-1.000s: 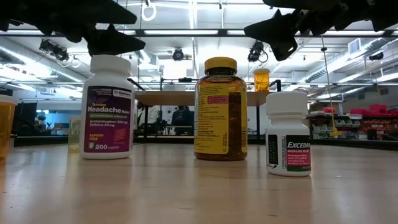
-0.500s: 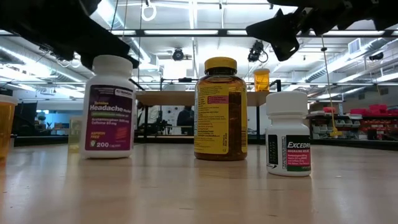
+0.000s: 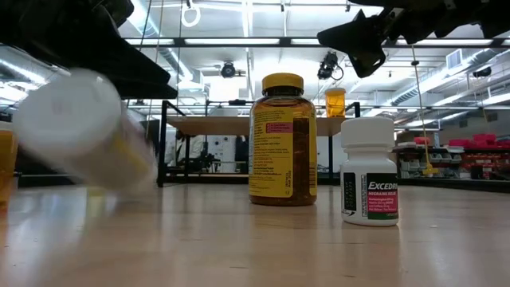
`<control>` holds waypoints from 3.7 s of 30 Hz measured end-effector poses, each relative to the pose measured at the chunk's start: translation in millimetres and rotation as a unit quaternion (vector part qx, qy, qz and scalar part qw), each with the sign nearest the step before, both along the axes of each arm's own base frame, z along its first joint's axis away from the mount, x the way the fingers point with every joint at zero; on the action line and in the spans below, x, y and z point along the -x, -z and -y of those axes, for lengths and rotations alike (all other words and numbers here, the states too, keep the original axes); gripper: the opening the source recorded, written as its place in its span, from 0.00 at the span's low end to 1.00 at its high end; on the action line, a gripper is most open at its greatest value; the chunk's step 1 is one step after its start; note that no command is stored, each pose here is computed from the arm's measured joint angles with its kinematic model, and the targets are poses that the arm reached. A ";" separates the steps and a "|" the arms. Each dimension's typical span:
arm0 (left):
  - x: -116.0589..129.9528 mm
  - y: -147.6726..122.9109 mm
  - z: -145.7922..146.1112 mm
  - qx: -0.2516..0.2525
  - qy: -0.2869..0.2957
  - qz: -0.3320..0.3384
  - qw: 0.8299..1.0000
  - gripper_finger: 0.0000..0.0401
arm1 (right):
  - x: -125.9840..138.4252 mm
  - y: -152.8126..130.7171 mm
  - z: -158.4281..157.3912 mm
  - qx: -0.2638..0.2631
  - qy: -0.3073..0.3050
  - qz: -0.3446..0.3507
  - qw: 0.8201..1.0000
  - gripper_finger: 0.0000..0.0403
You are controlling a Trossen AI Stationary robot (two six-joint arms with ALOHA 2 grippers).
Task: Pick and place medicine bottles onto shelf by color
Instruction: Put the big white medicine bottle on the shelf
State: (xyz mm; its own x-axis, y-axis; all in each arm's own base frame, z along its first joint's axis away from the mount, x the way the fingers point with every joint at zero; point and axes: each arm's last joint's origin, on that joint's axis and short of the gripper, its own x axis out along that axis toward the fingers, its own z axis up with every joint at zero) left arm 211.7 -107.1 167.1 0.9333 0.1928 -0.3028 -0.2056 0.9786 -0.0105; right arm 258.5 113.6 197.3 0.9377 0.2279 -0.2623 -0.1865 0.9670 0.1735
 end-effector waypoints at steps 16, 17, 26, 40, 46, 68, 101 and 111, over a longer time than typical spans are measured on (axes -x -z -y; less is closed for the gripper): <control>-1.8 2.6 5.0 0.433 -0.007 -0.021 0.901 0.79 | 0.0 0.3 0.2 -0.017 0.005 -0.006 1.000 0.64; -1.5 3.3 5.6 0.466 -0.011 -0.032 0.884 0.79 | -0.2 0.2 0.7 -0.017 0.006 -0.005 1.000 0.64; -5.4 2.2 4.8 0.537 -0.077 -0.099 0.834 0.79 | -2.7 6.1 11.0 0.000 0.009 -0.034 0.999 0.64; -42.6 -66.1 -14.8 0.478 -0.150 -0.163 0.850 0.78 | -4.6 20.1 35.1 0.092 -0.001 -0.095 0.991 0.64; -56.8 -103.3 -16.5 0.439 -0.219 -0.220 0.843 0.73 | -2.4 24.6 36.5 0.116 -0.008 -0.117 0.986 0.64; -129.4 -50.1 3.8 0.450 -0.266 -0.336 0.783 0.79 | -7.6 26.6 62.4 0.221 -0.056 -0.105 0.968 0.64; -162.3 -6.8 4.3 0.565 -0.295 -0.336 0.694 0.79 | -7.3 27.6 64.7 0.209 -0.066 -0.111 0.969 0.64; -162.3 -4.9 5.0 0.564 -0.298 -0.338 0.693 0.79 | -7.2 27.8 64.7 0.201 -0.063 -0.114 0.971 0.64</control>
State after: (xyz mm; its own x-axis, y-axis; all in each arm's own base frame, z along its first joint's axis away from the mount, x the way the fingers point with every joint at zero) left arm 374.0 -112.1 171.9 0.3623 -0.2313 -0.9029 -0.8997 0.1663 -0.4036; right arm 265.7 48.9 169.5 0.8160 0.1725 -0.5517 -0.3082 0.9373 -0.1627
